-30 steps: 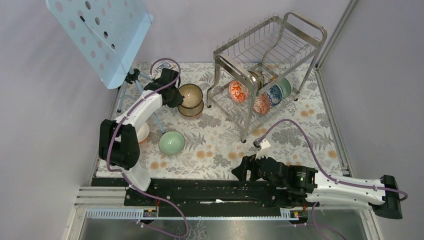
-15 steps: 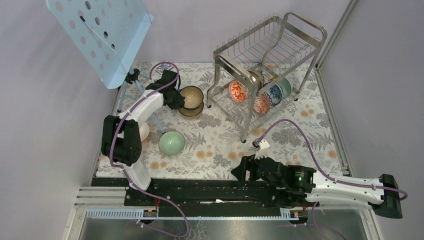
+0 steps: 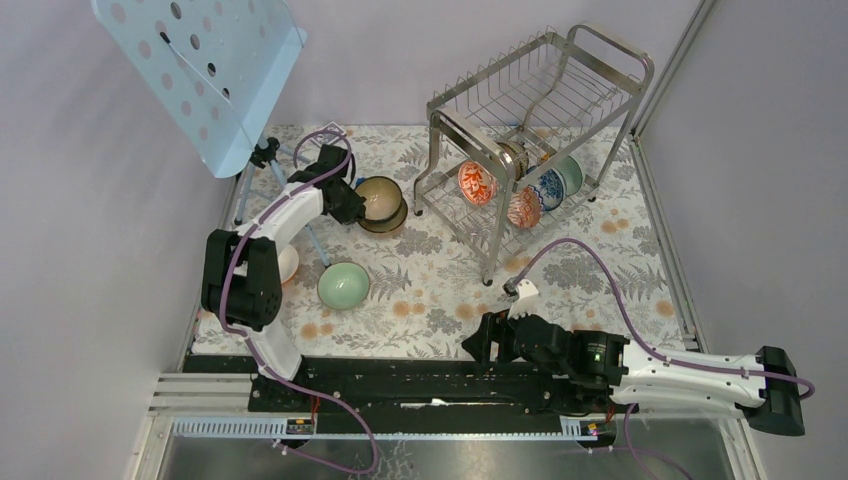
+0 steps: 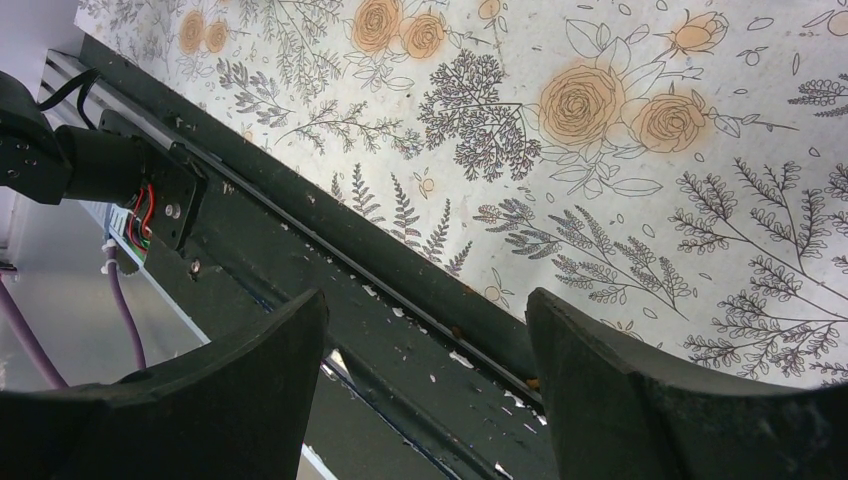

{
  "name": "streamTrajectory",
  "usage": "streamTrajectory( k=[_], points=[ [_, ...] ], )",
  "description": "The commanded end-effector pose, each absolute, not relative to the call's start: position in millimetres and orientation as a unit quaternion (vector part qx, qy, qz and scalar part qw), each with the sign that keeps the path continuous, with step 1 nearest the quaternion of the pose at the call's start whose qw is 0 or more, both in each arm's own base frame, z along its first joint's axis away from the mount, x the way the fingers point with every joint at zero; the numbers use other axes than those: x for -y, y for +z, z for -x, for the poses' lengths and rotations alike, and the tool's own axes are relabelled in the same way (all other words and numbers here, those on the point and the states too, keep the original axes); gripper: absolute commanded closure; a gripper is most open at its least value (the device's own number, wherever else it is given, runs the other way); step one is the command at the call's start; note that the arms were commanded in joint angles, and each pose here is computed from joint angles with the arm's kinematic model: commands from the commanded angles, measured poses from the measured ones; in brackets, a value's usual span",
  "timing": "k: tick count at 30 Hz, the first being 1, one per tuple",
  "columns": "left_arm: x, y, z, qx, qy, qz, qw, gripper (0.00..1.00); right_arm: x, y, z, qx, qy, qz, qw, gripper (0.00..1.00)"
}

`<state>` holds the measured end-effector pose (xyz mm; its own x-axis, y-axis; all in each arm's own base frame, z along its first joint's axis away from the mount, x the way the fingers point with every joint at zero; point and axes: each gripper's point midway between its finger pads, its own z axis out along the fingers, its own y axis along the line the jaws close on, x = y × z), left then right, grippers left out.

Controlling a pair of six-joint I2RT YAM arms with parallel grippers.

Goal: Unload the bowls from the dish rack
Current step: Place the bowl with the bowl.

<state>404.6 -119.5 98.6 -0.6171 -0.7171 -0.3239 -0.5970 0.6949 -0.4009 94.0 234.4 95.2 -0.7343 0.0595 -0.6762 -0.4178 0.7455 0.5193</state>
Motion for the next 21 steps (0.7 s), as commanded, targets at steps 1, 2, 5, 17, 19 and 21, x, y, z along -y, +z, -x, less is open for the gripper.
streamTrajectory(
  k=[1, 2, 5, 17, 19, 21],
  points=[
    [129, 120, -427, -0.870, -0.177, 0.373, 0.269, 1.00, -236, 96, -97, -0.866, 0.342, 0.095, 0.353, 0.21],
    [129, 117, -426, -0.871, -0.177, 0.373, 0.266, 1.00, -236, 97, -97, -0.866, 0.343, 0.094, 0.352, 0.21],
    [131, 113, -425, -0.872, -0.180, 0.371, 0.264, 1.00, -236, 97, -97, -0.867, 0.341, 0.094, 0.352, 0.21],
    [131, 101, -419, -0.879, -0.178, 0.363, 0.255, 0.98, -240, 97, -97, -0.869, 0.334, 0.101, 0.350, 0.21],
    [131, 100, -418, -0.880, -0.176, 0.361, 0.254, 0.91, -240, 96, -97, -0.870, 0.332, 0.103, 0.349, 0.21],
    [131, 100, -418, -0.881, -0.176, 0.358, 0.255, 0.85, -240, 96, -97, -0.870, 0.332, 0.103, 0.349, 0.21]
  ],
)
